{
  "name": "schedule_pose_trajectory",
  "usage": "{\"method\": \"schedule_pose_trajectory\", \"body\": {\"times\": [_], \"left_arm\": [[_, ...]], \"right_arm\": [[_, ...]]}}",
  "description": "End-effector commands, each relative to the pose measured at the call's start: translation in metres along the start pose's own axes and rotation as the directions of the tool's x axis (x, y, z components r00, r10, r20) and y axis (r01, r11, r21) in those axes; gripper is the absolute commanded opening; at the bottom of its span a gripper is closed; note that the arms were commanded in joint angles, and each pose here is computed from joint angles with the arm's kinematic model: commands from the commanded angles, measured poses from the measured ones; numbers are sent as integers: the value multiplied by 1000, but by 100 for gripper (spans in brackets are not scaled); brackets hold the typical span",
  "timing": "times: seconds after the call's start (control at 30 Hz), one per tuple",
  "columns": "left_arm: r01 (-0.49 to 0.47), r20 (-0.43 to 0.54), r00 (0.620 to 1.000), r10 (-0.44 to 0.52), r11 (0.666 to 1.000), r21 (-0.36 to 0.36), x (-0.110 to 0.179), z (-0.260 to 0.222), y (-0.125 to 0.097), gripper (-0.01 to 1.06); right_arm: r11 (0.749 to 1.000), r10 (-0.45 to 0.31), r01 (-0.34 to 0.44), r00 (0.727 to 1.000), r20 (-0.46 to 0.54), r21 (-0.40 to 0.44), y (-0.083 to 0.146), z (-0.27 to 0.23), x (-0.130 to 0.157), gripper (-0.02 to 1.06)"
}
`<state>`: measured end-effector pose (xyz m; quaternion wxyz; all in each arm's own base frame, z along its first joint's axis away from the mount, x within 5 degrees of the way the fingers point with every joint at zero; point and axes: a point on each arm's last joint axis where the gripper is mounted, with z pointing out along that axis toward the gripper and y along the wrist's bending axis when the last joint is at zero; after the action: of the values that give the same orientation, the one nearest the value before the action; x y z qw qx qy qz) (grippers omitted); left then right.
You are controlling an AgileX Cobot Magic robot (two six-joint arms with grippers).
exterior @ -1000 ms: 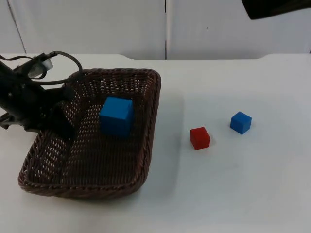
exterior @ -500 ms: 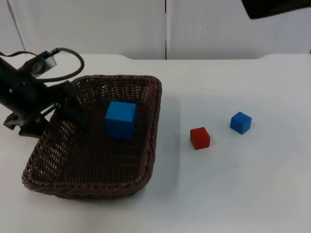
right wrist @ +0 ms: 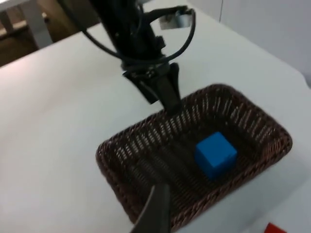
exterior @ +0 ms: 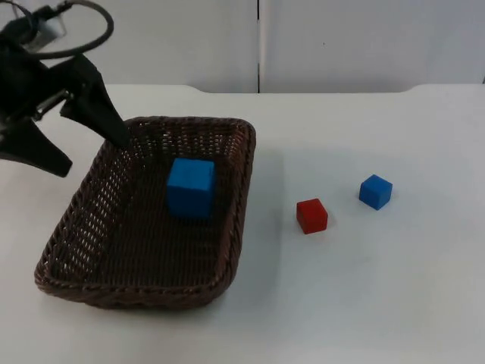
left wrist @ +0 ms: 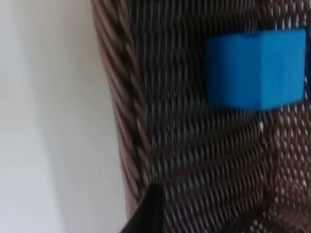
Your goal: Pick up the basket with the left hand and place the largest block into the basket with the right hand.
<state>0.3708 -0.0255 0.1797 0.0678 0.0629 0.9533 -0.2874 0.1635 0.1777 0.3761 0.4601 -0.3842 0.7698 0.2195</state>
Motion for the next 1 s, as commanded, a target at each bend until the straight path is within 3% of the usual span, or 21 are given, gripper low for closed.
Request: {"method": "schedule_pose_trajectory", "body": {"times": [0.0, 0.17, 0.63, 0.97], "left_arm": [[9, -7, 1000, -9, 1000, -24, 3, -14, -8, 86], [-3, 44, 999, 5, 999, -38, 15, -29, -20, 86], [-59, 209, 975, 82, 992, -114, 80, -76, -60, 86], [-143, 391, 893, 222, 965, -220, 124, -129, -99, 86]], "right_arm": [[1000, 1, -2, 999, 32, 10, -1, -2, -2, 77], [1000, 1, -2, 999, 52, 15, -1, -2, -4, 77], [1000, 1, -2, 998, 56, 16, -1, -2, -4, 77], [1000, 3, -4, 998, 57, 15, -1, -2, -4, 77]]}}
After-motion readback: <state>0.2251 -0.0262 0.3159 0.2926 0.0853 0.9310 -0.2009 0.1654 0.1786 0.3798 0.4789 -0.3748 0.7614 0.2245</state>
